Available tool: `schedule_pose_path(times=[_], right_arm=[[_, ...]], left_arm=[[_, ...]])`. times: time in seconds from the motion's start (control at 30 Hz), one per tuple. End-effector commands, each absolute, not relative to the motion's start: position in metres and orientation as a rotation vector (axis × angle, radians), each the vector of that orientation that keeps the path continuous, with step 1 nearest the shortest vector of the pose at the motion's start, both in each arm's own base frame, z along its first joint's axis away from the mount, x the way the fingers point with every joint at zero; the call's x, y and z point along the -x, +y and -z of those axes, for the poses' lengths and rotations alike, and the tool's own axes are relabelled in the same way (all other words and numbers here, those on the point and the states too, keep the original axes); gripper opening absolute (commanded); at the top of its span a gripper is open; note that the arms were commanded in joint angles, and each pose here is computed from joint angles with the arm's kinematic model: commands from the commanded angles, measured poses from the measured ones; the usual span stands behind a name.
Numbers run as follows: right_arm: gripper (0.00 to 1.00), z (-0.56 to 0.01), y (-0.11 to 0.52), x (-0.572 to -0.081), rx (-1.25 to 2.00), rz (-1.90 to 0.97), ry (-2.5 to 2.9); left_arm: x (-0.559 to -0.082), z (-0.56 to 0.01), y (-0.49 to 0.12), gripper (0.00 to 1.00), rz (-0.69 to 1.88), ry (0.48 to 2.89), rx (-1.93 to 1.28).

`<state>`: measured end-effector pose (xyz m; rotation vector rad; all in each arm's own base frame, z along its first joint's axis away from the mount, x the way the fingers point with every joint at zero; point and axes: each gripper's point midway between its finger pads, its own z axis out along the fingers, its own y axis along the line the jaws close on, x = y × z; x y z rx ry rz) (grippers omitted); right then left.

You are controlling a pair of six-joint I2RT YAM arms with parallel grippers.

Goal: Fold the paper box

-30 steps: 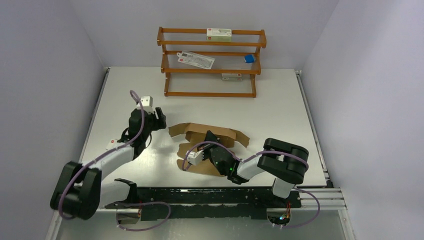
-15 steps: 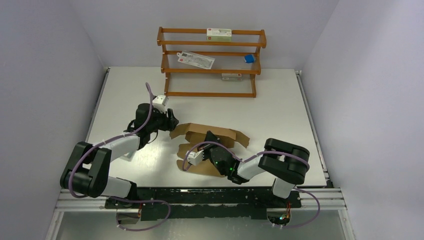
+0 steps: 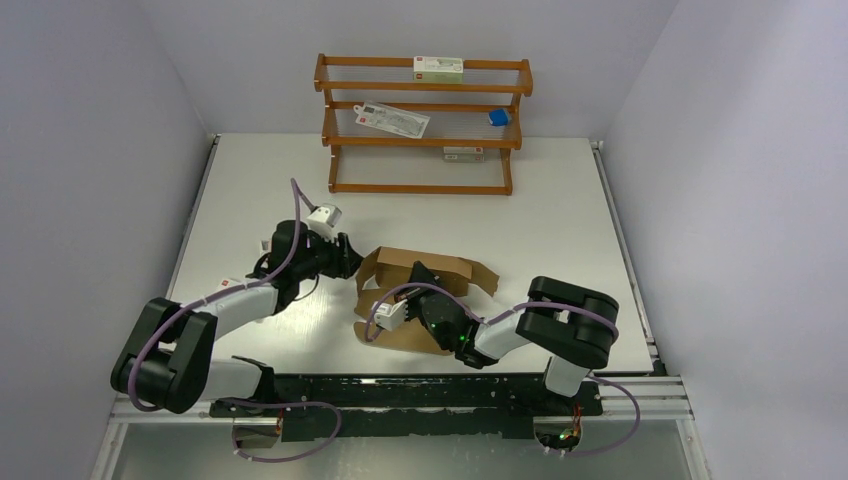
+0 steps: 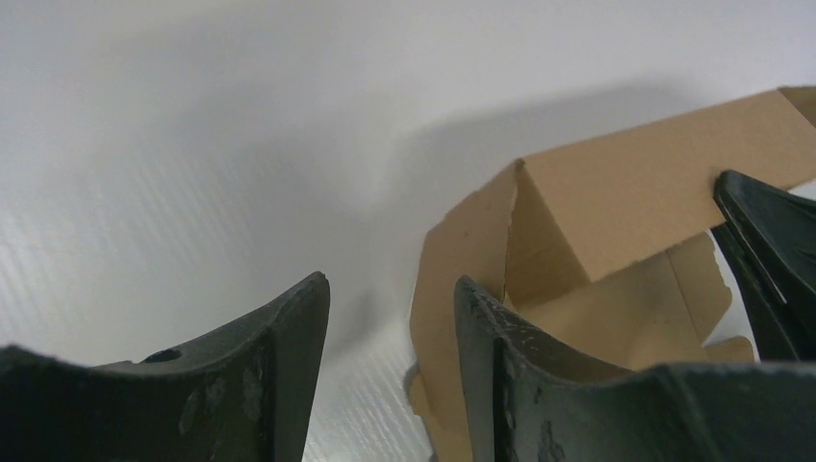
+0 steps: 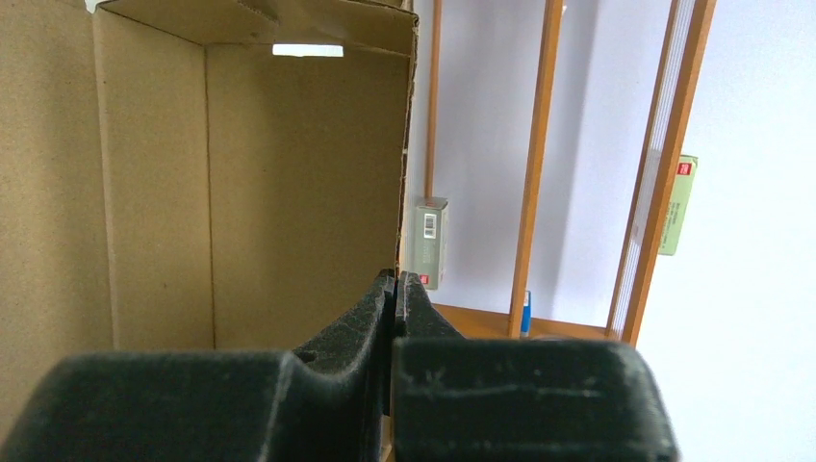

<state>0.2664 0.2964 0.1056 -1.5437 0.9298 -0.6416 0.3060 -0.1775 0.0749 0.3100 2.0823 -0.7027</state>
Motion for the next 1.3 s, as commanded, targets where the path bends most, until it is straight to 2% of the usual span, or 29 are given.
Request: schedule_pose_path(times=[0.0,0.57,1.27], right_arm=[[0.00,-0.111,0.303,-0.267,1.507,0.626,0.925],[0.00,-0.114,0.302,-0.267,1.497,0.616,0.925],[0.00,-0.104,0.304,-0.260,1.574,0.624,0.890]], left_arm=[[-0.293,-0.081,-0.194,0.56,0.762,2.060,-0.360],[-0.265,-0.080,-0.211,0.57,0.771,1.976,-0.369],[-0.284,-0.076,-0.229,0.54,0.674,1.839,-0.384]])
